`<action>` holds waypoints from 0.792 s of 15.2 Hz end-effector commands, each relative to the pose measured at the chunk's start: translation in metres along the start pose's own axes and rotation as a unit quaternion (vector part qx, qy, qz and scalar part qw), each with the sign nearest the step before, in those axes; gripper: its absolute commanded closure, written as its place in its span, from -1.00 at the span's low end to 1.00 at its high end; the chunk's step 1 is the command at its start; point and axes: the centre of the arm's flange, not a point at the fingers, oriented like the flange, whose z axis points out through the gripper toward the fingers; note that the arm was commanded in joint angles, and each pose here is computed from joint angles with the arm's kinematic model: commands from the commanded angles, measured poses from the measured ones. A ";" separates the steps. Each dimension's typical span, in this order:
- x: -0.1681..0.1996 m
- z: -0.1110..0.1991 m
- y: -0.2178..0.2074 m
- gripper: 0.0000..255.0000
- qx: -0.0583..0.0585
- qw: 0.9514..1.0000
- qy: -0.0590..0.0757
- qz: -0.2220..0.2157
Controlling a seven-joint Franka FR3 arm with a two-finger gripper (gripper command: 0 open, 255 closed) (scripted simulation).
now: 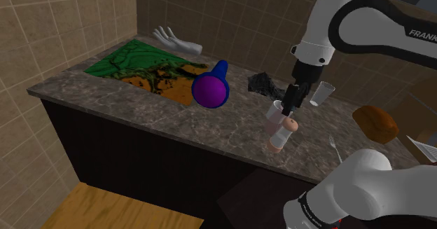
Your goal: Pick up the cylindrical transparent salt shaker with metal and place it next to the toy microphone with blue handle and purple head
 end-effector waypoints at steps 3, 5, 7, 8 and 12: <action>-0.003 0.015 0.019 -1.00 -0.007 1.000 0.018 -0.004; -0.006 0.031 0.039 -1.00 -0.014 0.999 0.036 -0.008; -0.007 0.046 0.058 -1.00 -0.021 0.998 0.053 -0.012; -0.008 0.053 0.068 -1.00 -0.025 0.998 0.062 -0.014; -0.009 0.082 0.108 -1.00 -0.039 0.994 0.098 -0.021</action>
